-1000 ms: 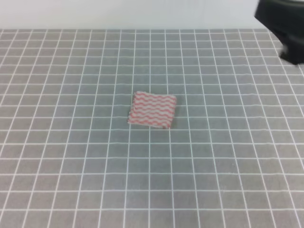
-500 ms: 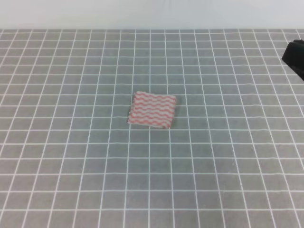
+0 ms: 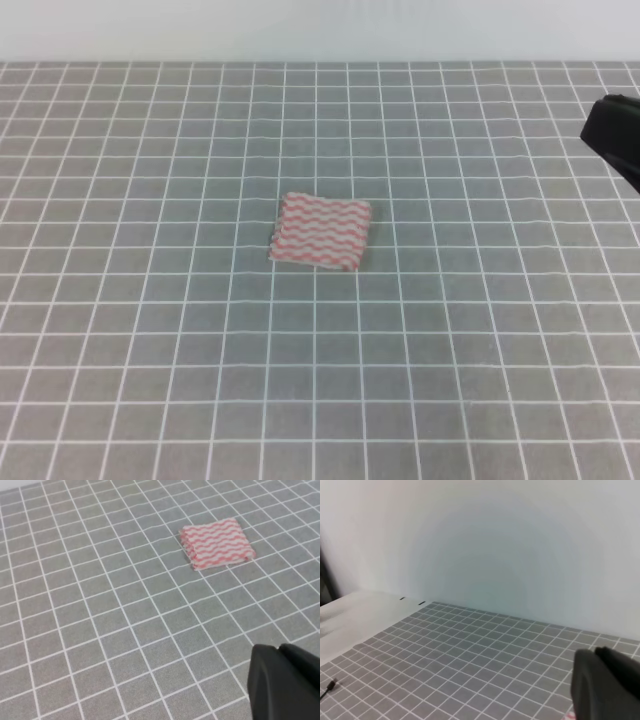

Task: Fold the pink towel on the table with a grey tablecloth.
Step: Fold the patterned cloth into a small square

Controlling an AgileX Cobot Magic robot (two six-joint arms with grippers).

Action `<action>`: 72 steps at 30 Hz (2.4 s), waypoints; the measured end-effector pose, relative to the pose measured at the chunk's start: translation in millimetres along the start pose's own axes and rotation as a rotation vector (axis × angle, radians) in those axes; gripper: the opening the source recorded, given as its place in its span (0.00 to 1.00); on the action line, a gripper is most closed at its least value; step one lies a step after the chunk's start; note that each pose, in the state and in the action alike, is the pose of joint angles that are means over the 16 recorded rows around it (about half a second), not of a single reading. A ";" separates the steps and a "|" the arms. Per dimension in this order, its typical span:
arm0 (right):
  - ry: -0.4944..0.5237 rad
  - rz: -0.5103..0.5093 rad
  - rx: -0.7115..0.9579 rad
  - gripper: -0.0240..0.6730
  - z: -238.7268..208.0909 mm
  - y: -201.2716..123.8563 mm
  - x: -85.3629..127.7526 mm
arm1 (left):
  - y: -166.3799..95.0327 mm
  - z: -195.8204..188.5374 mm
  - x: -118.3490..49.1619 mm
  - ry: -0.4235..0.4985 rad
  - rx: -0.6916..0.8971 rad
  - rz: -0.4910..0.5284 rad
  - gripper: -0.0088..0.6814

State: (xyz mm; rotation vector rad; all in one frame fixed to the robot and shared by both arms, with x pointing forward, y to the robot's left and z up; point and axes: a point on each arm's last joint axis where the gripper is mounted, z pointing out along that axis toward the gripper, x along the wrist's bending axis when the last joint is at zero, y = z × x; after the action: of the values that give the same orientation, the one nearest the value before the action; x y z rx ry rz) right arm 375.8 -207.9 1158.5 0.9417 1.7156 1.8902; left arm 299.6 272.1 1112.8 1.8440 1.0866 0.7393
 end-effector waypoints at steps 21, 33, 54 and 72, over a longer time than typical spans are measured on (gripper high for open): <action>-0.122 -0.245 0.065 0.01 -7.9 -14.5 -10.4 | 0.0 0.2 0.1 0.001 0.001 0.001 0.01; -0.426 -0.382 -0.047 0.01 -82.7 -73.1 -21.4 | -0.6 -0.9 0.9 0.011 0.002 0.011 0.01; -0.632 -0.201 0.061 0.01 -113.7 -171.6 -39.8 | 0.3 1.8 2.1 0.020 0.008 0.018 0.01; -0.726 -0.089 0.117 0.01 -122.1 -190.9 -44.3 | -0.1 0.9 2.0 0.020 0.007 0.018 0.01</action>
State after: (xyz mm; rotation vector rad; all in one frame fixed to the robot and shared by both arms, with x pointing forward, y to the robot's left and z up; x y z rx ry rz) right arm 292.9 -295.0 961.4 1.3557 1.3875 1.1736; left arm 301.1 273.6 1112.5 1.8583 1.0876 0.7671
